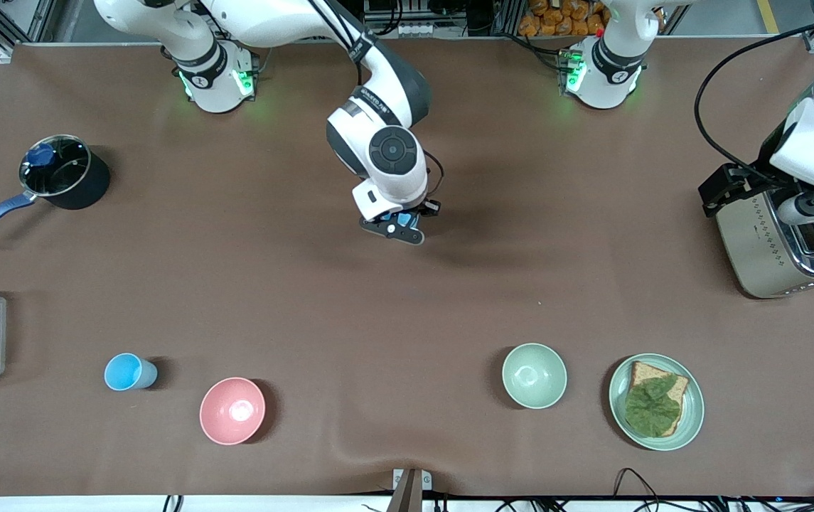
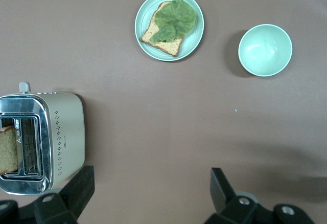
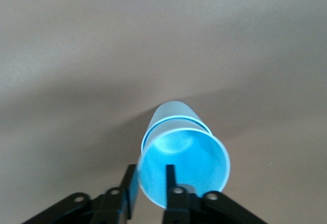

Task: Stack blue cups with both arms

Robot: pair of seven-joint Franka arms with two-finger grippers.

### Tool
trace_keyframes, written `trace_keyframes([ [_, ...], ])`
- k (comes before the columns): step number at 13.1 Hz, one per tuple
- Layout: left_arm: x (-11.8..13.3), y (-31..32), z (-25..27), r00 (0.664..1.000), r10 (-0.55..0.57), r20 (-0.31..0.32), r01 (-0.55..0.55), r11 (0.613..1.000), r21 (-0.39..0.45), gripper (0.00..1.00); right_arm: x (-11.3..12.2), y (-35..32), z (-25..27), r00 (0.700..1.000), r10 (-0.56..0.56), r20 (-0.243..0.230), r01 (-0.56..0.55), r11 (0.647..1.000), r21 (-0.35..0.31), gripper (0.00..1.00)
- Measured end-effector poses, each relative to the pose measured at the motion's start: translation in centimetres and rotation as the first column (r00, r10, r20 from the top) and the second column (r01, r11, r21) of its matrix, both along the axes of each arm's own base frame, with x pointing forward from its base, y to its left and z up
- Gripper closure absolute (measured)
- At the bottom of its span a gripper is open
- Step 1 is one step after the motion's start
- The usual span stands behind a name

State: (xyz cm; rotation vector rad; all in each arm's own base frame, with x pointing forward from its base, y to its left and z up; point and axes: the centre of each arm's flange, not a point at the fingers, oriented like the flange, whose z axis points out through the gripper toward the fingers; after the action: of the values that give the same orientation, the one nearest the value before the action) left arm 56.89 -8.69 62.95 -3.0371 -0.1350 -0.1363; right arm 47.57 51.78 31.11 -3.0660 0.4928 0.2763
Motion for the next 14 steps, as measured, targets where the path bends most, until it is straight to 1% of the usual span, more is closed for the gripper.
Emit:
trace_keyframes([
  [1,0.0,0.1,0.0,1.000,-0.002,-0.001,0.002,1.000,0.000,0.00,0.7,-0.5,0.5,1.000,-0.008,0.012,0.008,1.000,-0.001,0.54],
  [2,0.0,0.1,0.0,1.000,-0.008,-0.003,0.008,1.000,0.001,0.00,2.1,-1.8,1.4,1.000,-0.012,0.016,0.012,1.000,-0.006,0.42],
  [3,0.0,0.1,-0.1,1.000,-0.014,-0.006,0.014,1.000,0.002,0.00,3.7,-4.1,2.6,1.000,0.009,0.001,-0.009,1.000,-0.015,0.30],
  [4,0.1,0.1,-0.2,1.000,-0.017,-0.010,0.017,1.000,0.002,0.00,5.8,-7.6,3.9,0.998,0.050,-0.032,-0.050,0.998,-0.022,0.21],
  [5,0.1,0.1,-0.4,1.000,-0.019,-0.015,0.020,1.000,0.002,0.00,8.1,-12.0,5.4,0.993,0.093,-0.071,-0.094,0.995,-0.017,0.09],
  [6,0.1,0.0,-0.5,1.000,-0.022,-0.022,0.022,1.000,-0.002,0.00,10.1,-16.8,7.0,0.985,0.139,-0.101,-0.139,0.990,0.002,0.00],
  [7,0.0,-0.1,-0.6,0.999,-0.023,-0.030,0.022,1.000,-0.016,0.00,11.6,-21.1,8.7,0.979,0.171,-0.115,-0.169,0.985,0.024,0.00],
  [8,-0.1,-0.2,-0.7,0.999,-0.023,-0.039,0.022,0.999,-0.032,0.00,12.5,-24.5,10.3,0.976,0.184,-0.117,-0.180,0.983,0.043,0.00],
  [9,-0.1,-0.3,-0.7,0.999,-0.023,-0.042,0.021,0.999,-0.040,0.00,13.0,-27.5,11.6,0.976,0.192,-0.107,-0.187,0.981,0.058,0.00],
  [10,-0.1,-0.2,-0.7,0.999,-0.023,-0.042,0.021,0.999,-0.041,0.00,13.3,-30.7,12.9,0.974,0.208,-0.089,-0.203,0.977,0.069,0.00],
  [12,-0.1,-0.2,-0.6,0.999,-0.023,-0.042,0.021,0.999,-0.041,0.00,13.4,-37.0,15.4,0.965,0.259,-0.047,-0.257,0.965,0.053,0.00],
  [14,-0.1,-0.2,-0.6,0.999,-0.022,-0.044,0.020,0.999,-0.040,0.00,12.6,-42.4,18.6,0.952,0.307,-0.002,-0.307,0.951,0.039,0.00],
])
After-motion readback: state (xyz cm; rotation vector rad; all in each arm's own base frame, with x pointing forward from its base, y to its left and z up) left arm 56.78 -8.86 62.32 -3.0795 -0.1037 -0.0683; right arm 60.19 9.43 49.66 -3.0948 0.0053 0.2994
